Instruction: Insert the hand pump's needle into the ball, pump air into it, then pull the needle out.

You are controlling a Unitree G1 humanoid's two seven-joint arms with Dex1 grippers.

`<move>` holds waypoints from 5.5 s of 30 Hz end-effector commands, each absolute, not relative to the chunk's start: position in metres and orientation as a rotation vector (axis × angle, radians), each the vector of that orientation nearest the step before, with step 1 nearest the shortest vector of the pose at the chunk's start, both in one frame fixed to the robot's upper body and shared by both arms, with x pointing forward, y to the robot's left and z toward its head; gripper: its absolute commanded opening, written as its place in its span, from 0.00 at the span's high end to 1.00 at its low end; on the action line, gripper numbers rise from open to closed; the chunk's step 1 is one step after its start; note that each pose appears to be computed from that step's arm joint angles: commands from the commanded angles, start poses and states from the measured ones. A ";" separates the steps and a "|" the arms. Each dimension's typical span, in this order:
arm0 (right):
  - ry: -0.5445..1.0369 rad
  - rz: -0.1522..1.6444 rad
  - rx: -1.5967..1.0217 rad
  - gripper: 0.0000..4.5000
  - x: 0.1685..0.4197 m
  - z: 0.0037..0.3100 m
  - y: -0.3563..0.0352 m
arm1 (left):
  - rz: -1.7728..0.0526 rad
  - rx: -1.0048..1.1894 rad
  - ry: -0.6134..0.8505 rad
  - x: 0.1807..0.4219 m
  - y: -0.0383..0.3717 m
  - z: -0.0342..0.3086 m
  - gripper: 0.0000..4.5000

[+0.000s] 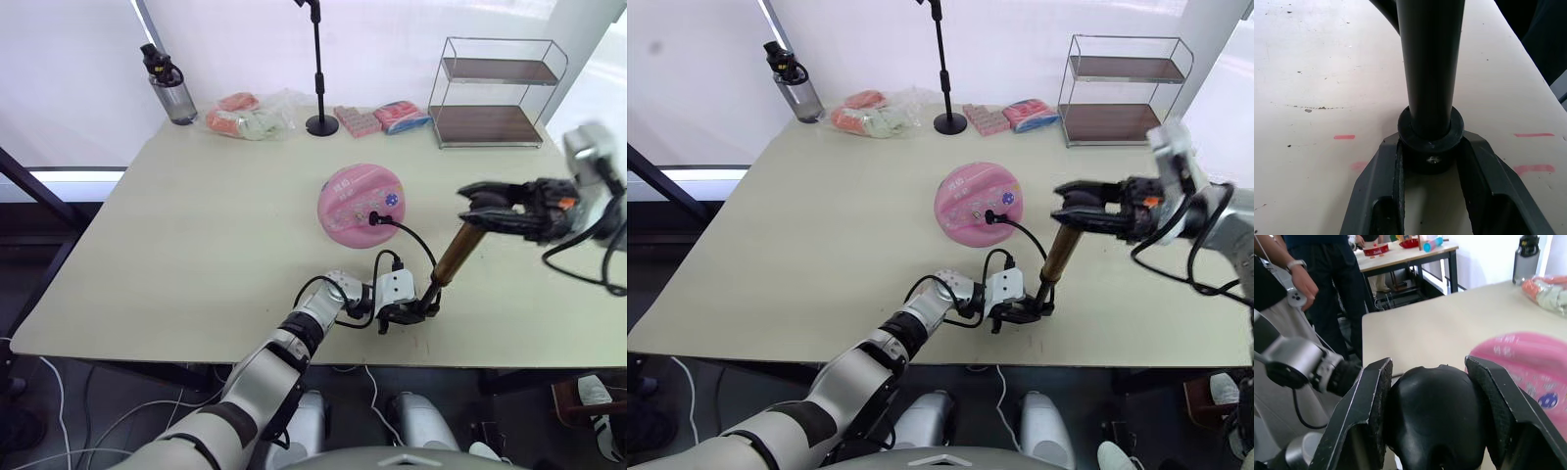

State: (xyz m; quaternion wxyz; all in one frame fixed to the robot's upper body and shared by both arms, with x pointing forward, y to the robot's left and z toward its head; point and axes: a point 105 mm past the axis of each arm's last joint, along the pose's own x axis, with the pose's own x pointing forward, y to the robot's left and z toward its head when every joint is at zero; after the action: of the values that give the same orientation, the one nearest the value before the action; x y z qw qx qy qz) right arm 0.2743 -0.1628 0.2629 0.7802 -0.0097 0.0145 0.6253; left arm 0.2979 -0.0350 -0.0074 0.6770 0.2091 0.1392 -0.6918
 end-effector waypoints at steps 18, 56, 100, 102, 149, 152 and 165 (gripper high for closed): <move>0.057 1.277 0.026 0.57 0.271 0.230 -0.154 | -1.549 0.539 0.761 0.253 0.029 -0.091 0.77; 0.049 1.184 0.026 0.57 0.268 0.266 -0.175 | -1.546 0.526 0.759 0.248 0.028 -0.094 0.77; 0.155 1.102 0.010 0.57 0.284 0.171 -0.163 | -1.535 0.506 0.745 0.251 0.023 -0.092 0.77; 0.121 1.124 -0.001 0.57 0.283 0.190 -0.164 | -1.536 0.505 0.745 0.250 0.023 -0.092 0.77; 0.360 1.053 0.054 0.57 0.271 0.119 -0.161 | -1.526 0.506 0.736 0.253 0.021 -0.091 0.77; 0.372 1.054 0.037 0.57 0.270 0.105 -0.158 | -1.526 0.505 0.737 0.253 0.021 -0.091 0.77; 0.209 1.121 -0.009 0.57 0.277 0.175 -0.159 | -1.528 0.502 0.739 0.251 0.021 -0.092 0.77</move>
State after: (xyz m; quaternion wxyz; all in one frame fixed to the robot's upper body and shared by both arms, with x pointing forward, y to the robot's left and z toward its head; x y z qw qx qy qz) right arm 0.2747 -0.1512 0.1503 0.8341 0.0047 0.1239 0.5375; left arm 0.2919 -0.0370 -0.0132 0.6820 0.2032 0.1370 -0.6891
